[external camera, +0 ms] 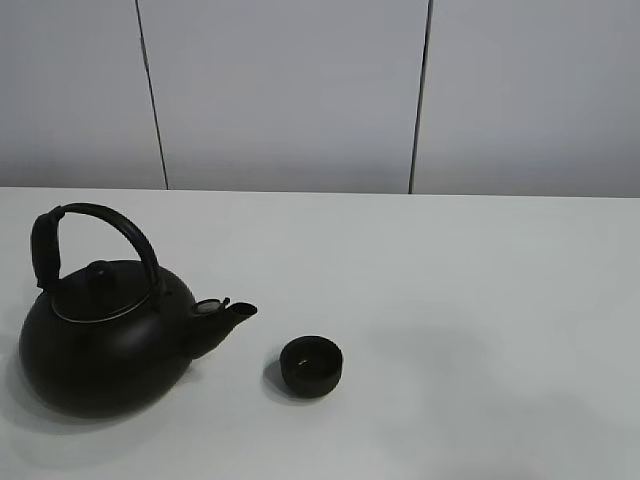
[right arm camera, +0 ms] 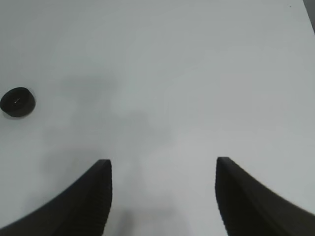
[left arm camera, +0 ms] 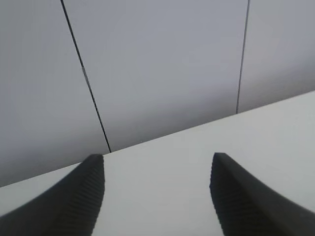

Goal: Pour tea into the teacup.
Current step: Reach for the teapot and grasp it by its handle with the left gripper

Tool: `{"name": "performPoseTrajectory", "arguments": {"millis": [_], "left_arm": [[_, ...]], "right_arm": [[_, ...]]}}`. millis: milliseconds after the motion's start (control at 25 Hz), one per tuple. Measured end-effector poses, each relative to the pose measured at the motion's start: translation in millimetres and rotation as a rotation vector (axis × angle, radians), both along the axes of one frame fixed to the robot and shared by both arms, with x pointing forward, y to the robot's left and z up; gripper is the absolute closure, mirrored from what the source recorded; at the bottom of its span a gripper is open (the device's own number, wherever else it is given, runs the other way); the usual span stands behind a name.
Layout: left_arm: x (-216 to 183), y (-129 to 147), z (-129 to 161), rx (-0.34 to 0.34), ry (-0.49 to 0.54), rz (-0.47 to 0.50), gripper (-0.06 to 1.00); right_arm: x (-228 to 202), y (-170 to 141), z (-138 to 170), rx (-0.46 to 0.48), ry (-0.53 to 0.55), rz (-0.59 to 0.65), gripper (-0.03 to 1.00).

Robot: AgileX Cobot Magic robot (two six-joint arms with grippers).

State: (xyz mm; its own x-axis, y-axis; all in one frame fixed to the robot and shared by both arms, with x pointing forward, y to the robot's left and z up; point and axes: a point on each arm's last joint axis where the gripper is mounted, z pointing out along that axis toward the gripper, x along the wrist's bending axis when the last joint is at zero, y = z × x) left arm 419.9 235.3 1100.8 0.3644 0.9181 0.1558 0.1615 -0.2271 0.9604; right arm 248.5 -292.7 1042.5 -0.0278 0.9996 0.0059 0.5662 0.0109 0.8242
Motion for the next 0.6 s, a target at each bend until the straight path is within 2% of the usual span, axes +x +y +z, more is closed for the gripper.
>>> {"name": "performPoseTrajectory", "arguments": {"millis": [120, 240, 400, 600], "left_arm": [[-10.0, -1.7, -40.9, 0.007, -0.007, -0.059, 0.49], [-14.9, -3.6, -75.2, -0.010, 0.054, -0.090, 0.49], [-12.4, -5.7, -105.9, 0.006, 0.140, -0.107, 0.49], [2.2, 6.5, -123.5, -0.016, 0.167, -0.040, 0.49]], "right_arm": [[0.0, 0.0, 0.0, 0.000, 0.000, 0.000, 0.54], [0.0, 0.0, 0.0, 0.000, 0.000, 0.000, 0.54], [0.0, 0.0, 0.0, 0.000, 0.000, 0.000, 0.54], [0.0, 0.0, 0.0, 0.000, 0.000, 0.000, 0.54]]}}
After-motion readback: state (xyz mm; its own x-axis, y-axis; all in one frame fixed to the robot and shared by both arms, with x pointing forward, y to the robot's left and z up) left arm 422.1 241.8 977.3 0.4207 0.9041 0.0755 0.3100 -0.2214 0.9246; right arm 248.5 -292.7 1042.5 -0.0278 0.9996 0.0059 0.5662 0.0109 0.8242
